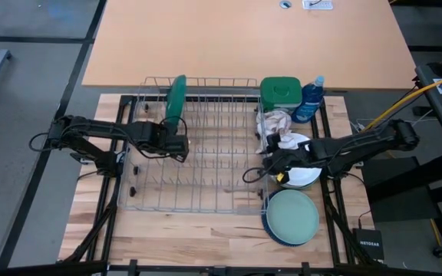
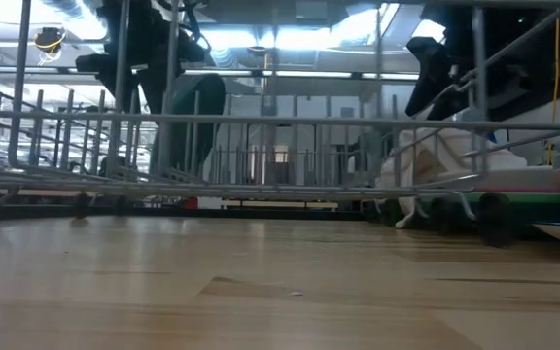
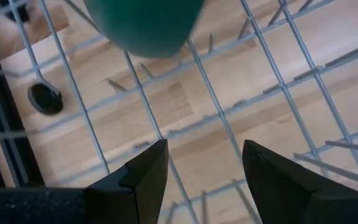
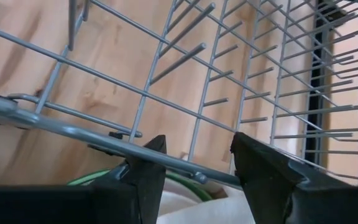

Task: Sort dishes
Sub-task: Adjust the dishwasher rack

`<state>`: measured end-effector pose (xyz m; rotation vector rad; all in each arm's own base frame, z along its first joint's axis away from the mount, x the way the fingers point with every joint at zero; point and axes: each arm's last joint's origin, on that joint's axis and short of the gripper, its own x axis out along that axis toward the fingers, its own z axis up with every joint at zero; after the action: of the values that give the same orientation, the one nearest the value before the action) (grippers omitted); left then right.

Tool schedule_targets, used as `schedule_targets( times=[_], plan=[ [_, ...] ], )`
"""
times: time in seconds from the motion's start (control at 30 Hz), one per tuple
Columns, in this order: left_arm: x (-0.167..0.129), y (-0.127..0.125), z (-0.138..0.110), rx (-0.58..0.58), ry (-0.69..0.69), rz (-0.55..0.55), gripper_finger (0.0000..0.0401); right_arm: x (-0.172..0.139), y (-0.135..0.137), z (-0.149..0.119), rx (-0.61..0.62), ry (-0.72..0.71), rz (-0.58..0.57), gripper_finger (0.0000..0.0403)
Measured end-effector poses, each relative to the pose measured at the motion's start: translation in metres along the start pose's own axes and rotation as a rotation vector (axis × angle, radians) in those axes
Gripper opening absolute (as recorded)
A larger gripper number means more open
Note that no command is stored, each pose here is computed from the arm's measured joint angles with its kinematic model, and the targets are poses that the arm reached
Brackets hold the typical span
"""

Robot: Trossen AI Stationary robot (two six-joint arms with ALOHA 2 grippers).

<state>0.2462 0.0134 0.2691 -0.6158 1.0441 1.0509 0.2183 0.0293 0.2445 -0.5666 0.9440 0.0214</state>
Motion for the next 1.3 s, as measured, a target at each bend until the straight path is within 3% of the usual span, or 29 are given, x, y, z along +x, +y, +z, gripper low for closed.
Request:
schedule_targets(
  times=[0.83, 1.3],
  plan=[
    [-0.0021, -0.0027, -0.0044, 0.043, -0.003, -0.01, 0.0195, -0.0068, 0.0014, -0.0064, -0.062, 0.021, 0.062, 0.0186],
    [-0.002, -0.0025, -0.0065, 0.222, 0.056, -0.034, 0.0195, -0.0064, 0.0047, -0.0096, -0.096, 0.038, 0.139, 0.0186]
  ],
)
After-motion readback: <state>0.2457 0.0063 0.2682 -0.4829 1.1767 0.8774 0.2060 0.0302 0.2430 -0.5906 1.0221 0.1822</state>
